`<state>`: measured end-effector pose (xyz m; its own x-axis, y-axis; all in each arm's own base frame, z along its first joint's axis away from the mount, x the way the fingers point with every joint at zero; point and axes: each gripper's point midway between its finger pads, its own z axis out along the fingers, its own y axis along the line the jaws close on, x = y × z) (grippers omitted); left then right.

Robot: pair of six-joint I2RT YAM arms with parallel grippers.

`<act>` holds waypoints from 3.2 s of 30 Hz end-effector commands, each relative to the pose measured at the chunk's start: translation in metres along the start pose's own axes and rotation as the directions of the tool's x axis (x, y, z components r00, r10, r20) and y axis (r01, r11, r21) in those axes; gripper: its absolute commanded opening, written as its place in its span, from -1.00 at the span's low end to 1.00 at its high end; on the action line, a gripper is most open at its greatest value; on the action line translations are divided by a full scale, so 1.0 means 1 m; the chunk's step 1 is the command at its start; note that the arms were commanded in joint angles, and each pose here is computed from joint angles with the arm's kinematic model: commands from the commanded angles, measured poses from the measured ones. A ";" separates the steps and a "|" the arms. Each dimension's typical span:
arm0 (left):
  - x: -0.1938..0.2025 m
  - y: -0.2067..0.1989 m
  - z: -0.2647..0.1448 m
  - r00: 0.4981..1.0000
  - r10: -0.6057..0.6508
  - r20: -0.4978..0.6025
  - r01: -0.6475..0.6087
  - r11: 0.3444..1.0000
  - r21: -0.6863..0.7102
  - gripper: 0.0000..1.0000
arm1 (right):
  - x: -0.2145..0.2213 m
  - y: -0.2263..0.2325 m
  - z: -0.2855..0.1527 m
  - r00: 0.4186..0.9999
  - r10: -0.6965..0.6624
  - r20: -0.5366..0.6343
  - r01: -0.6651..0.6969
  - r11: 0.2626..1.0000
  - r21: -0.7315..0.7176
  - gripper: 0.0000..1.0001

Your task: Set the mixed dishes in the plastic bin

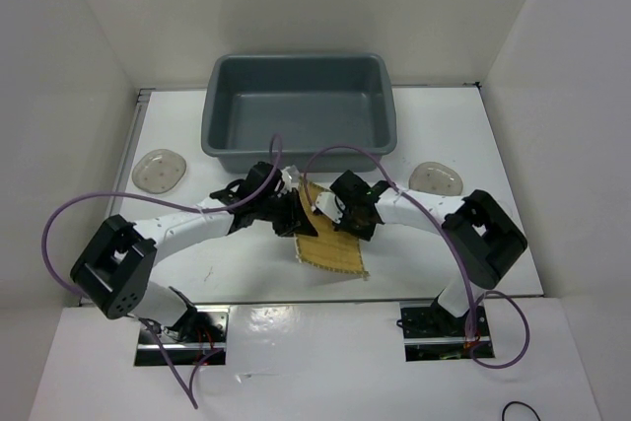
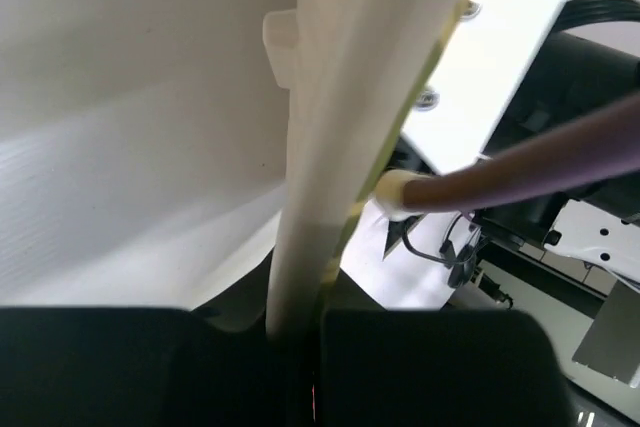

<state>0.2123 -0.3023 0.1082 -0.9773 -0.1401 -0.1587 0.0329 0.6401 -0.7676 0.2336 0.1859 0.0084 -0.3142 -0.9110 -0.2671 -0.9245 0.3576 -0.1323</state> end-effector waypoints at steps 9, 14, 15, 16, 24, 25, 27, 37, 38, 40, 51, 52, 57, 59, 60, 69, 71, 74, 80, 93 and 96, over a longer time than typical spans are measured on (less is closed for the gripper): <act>0.002 -0.072 -0.046 0.989 0.128 0.072 -0.138 0.977 0.161 -1.00 | -0.003 0.002 -0.016 0.983 0.141 0.119 -0.130 0.987 -0.092 -1.00; 0.002 -0.095 -0.085 0.987 0.112 0.117 -0.133 0.971 0.196 -1.00 | -0.002 -0.074 -0.093 0.904 0.266 0.334 -0.305 0.950 0.071 -1.00; 0.000 -0.100 -0.095 0.982 0.119 0.145 -0.148 0.965 0.216 -1.00 | 0.005 -0.093 -0.117 0.880 0.278 0.384 -0.356 0.923 0.147 -1.00; -0.008 -0.110 -0.107 0.980 0.103 0.170 -0.143 0.959 0.243 -1.00 | 0.005 -0.102 -0.130 0.869 0.281 0.408 -0.379 0.908 0.182 -1.00; -0.119 -0.186 -0.175 0.920 0.134 0.368 -0.265 0.905 0.334 -1.00 | 0.059 -0.139 -0.150 0.787 0.490 0.376 -0.617 0.627 0.475 -1.00; -0.141 -0.181 -0.182 0.915 0.117 0.387 -0.252 0.914 0.319 -1.00 | 0.064 -0.141 -0.154 0.782 0.487 0.389 -0.623 0.599 0.504 -1.00; -0.173 -0.168 -0.164 0.938 0.095 0.334 -0.203 0.931 0.304 -1.00 | 0.073 -0.143 -0.158 0.777 0.484 0.403 -0.629 0.557 0.542 -1.00; -0.290 -0.113 -0.082 0.935 0.244 0.259 -0.272 0.959 0.082 -1.00 | 0.094 -0.129 -0.165 0.751 0.483 0.450 -0.658 0.499 0.564 -0.97; -0.294 -0.107 -0.077 0.939 0.238 0.247 -0.260 0.964 0.061 -1.00 | 0.094 -0.127 -0.162 0.754 0.485 0.443 -0.656 0.509 0.558 -0.97; -0.304 -0.075 -0.054 0.962 0.194 0.190 -0.199 0.980 0.008 -1.00 | 0.094 -0.127 -0.165 0.758 0.475 0.446 -0.651 0.510 0.562 -0.97; -0.341 -0.030 0.004 0.981 0.101 0.164 -0.119 0.987 0.106 -1.00 | 0.107 -0.118 -0.160 0.759 0.471 0.450 -0.650 0.505 0.568 -0.88; -0.336 -0.017 0.013 0.989 0.071 0.133 -0.083 0.992 0.091 -1.00 | 0.107 -0.118 -0.160 0.759 0.471 0.450 -0.650 0.505 0.568 -0.88; -0.326 -0.011 0.038 0.991 0.088 0.098 -0.097 0.991 0.089 -0.96 | 0.107 -0.118 -0.162 0.757 0.467 0.458 -0.653 0.501 0.568 -0.88; -0.325 -0.005 0.046 0.995 0.060 0.082 -0.067 0.993 0.096 -0.91 | 0.104 -0.116 -0.161 0.761 0.461 0.457 -0.649 0.510 0.565 -0.88; -0.324 -0.007 0.046 0.996 0.048 0.073 -0.056 0.993 0.106 -0.87 | 0.104 -0.116 -0.161 0.761 0.461 0.457 -0.648 0.510 0.565 -0.88; -0.327 0.028 0.042 0.995 -0.042 0.093 0.044 0.999 -0.026 1.00 | 0.103 -0.116 -0.158 0.763 0.463 0.451 -0.646 0.519 0.560 -0.51; -0.334 0.024 0.031 0.992 -0.034 0.121 0.038 0.999 -0.029 1.00 | 0.103 -0.116 -0.158 0.763 0.463 0.451 -0.646 0.519 0.560 -0.42; -0.346 0.034 0.012 0.984 -0.039 0.172 0.052 0.996 -0.073 1.00 | 0.103 -0.115 -0.152 0.769 0.471 0.433 -0.639 0.533 0.554 -0.28; -0.369 0.041 -0.046 0.953 -0.025 0.302 0.079 0.983 -0.167 1.00 | 0.121 -0.120 -0.136 0.766 0.530 0.364 -0.635 0.536 0.556 0.31; -0.331 -0.080 -0.157 0.842 0.266 0.470 -0.116 0.939 -0.323 1.00 | 0.132 -0.152 -0.092 0.967 0.244 0.067 -0.246 0.846 0.474 0.49; -0.305 -0.120 -0.170 0.818 0.318 0.480 -0.172 0.930 -0.324 1.00 | 0.130 -0.157 -0.077 0.971 0.231 0.053 -0.231 0.870 0.437 0.68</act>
<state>0.5002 -0.1971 0.3264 -0.7166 -0.3225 -0.6185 0.0851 0.8397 -0.5364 0.2874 -0.0178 0.0575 -0.6208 -0.7299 -0.2860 -0.5864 0.6745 -0.4486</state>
